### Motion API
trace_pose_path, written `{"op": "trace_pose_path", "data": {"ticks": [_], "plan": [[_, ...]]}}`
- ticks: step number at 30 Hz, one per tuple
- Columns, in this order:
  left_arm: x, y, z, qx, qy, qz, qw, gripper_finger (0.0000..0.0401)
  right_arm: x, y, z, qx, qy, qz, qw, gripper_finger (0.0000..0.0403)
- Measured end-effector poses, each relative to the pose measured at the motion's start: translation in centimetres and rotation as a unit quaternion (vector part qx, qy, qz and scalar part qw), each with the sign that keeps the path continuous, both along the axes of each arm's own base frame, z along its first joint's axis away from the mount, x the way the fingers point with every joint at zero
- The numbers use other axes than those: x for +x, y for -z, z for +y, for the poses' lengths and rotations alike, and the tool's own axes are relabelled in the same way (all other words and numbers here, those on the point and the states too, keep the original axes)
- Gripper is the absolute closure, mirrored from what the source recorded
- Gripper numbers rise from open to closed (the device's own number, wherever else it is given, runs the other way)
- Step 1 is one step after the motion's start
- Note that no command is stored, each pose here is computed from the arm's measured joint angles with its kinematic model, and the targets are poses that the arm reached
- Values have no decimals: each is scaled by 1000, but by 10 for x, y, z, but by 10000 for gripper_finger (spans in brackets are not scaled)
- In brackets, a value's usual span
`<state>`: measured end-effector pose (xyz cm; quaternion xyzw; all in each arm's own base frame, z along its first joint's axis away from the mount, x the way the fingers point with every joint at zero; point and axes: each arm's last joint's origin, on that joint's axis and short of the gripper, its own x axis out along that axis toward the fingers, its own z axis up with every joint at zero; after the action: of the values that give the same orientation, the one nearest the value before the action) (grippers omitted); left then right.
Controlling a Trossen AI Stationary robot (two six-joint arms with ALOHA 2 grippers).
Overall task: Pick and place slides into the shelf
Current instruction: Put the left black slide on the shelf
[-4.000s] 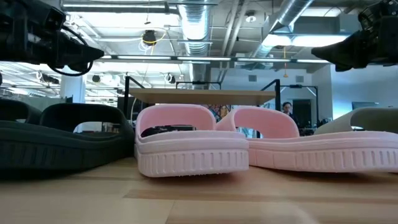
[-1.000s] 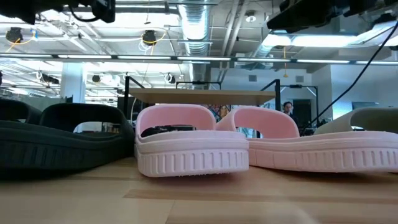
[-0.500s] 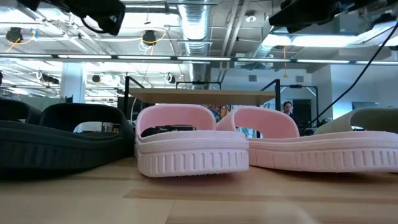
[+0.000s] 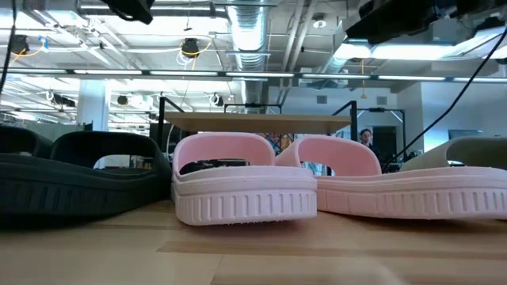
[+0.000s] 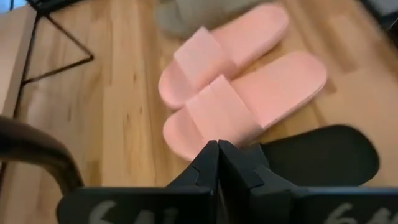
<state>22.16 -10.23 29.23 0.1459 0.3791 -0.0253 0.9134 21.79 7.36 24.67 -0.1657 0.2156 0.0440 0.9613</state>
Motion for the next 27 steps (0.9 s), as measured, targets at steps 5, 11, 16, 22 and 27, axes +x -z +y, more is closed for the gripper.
{"op": "trace_pose_path", "data": {"ticks": [5,11,16,22,27], "plan": [[12,8,-33,55,-37,55,996,401,-2,3,-1,-7,0,18,1000,403],[24,27,-61,106,-89,126,982,400,-2,3,-1,-9,-1,17,1000,403],[28,46,-71,141,-154,193,959,378,-2,3,-1,-10,-2,17,1000,403],[24,65,-80,149,-206,247,935,328,-2,3,-1,-11,-2,17,1000,403],[17,66,-89,116,-226,251,934,296,-2,3,-1,-11,-2,17,1000,403]]}}
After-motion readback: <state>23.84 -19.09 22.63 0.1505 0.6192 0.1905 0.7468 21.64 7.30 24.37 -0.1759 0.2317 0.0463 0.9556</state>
